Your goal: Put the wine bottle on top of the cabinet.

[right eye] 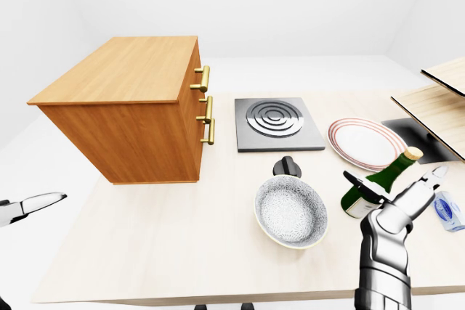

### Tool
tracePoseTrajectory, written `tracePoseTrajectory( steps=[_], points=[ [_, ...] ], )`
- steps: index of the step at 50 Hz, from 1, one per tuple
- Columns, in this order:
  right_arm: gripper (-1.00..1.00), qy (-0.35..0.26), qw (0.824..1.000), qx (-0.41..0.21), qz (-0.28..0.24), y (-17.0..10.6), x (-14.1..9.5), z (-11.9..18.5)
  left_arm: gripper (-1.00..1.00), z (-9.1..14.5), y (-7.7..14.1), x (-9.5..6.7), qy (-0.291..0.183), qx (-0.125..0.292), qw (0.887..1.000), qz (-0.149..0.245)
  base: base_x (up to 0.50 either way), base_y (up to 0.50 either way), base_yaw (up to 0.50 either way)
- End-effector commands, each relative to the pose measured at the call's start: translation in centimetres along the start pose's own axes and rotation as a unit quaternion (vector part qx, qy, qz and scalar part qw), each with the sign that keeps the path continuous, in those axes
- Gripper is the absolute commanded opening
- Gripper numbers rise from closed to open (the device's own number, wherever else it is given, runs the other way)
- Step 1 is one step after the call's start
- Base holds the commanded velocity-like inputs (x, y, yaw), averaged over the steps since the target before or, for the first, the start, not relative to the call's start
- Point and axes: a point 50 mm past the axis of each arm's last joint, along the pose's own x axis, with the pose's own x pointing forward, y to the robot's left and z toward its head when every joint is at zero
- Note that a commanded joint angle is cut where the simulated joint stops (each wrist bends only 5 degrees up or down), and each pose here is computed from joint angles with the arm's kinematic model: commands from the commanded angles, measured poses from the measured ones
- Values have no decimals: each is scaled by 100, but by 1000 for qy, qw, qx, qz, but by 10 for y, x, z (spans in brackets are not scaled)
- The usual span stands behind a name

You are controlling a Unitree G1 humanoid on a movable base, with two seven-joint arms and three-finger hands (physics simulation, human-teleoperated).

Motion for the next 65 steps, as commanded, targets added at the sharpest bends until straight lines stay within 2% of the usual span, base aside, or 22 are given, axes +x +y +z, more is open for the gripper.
tracePoseTrajectory(
  steps=[1, 28, 60, 62, 63, 64, 65],
  points=[
    [100, 18, 1000, -4, -3, 2, 4, -5, 100, -1, -1, 0, 2, 0, 1000, 0, 0, 0, 0],
    [100, 37, 999, -20, 9, 15, 14, -7, 100, -4, -1, -1, 11, 2, 1000, -2, 0, 0, 0],
    [100, 84, 996, -37, -10, 5, 20, -26, 100, -6, -2, -1, 15, 2, 1000, -3, 0, 0, 0],
    [11, 84, 996, -35, -13, 3, 20, -26, 100, -7, -2, -1, 16, 1, 1000, -3, 0, 0, 0],
    [2, 84, 996, -35, -13, 3, 20, -26, 100, -7, -2, -1, 16, 1, 1000, -3, 0, 0, 0],
    [-23, 84, 996, -35, -14, 3, 20, -26, 100, -7, -2, -1, 16, 1, 1000, -3, 0, 0, 0],
    [-40, 85, 996, -35, -14, 3, 20, -26, 100, -7, -2, -1, 16, 1, 1000, -3, 0, 0, 0]
  ],
)
